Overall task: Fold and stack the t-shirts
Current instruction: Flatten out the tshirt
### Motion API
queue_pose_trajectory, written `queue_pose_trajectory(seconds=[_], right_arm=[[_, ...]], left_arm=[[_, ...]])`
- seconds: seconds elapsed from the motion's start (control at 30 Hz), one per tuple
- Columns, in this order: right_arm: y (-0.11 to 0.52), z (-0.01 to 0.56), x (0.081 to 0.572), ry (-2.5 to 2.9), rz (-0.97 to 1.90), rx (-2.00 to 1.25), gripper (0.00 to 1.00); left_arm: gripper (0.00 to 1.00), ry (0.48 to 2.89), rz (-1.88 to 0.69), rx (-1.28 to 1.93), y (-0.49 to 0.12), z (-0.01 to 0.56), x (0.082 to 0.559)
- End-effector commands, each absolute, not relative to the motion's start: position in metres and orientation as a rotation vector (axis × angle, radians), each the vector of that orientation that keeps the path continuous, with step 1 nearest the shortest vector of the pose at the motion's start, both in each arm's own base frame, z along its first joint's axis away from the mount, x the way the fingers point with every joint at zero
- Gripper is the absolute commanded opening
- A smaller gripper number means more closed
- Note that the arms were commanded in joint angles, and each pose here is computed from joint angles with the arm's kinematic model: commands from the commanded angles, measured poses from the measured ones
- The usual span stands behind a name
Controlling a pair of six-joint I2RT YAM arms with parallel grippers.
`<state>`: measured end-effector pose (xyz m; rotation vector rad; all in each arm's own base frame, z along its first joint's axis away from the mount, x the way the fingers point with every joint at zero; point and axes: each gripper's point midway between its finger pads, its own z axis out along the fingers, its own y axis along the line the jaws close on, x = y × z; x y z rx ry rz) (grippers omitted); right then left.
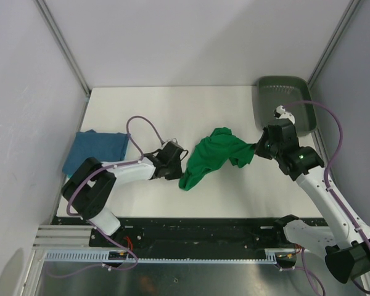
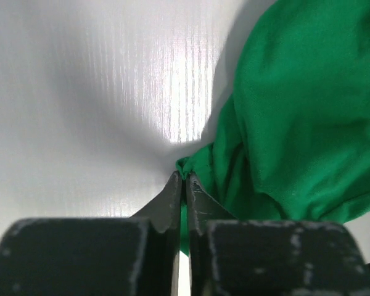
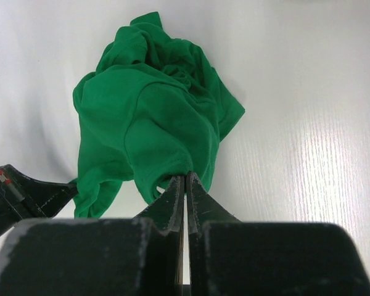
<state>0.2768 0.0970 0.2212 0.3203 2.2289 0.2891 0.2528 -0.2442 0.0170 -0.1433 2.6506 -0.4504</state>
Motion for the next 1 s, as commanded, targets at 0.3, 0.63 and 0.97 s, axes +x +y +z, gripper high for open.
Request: queue_pose_trajectory(seconds=[0.3, 0.63, 0.97], right_arm=[[0.056, 0.282, 0.286, 2.025, 0.247, 0.417, 0.00], [0.035, 0.385, 0.251, 1.755, 0.309, 0.427, 0.00], [0.037, 0.478, 0.235, 1.511, 0.399, 0.360, 0.00]], left_arm=[[0.00, 2.038, -0.423, -0.432, -0.134, 0.257, 0.332], [0.00, 1.721, -0.397, -0.513, -0.060, 0.375, 0.280], [0.00, 1.577, -0.404, -0.567, -0.040, 0.440, 0.279]])
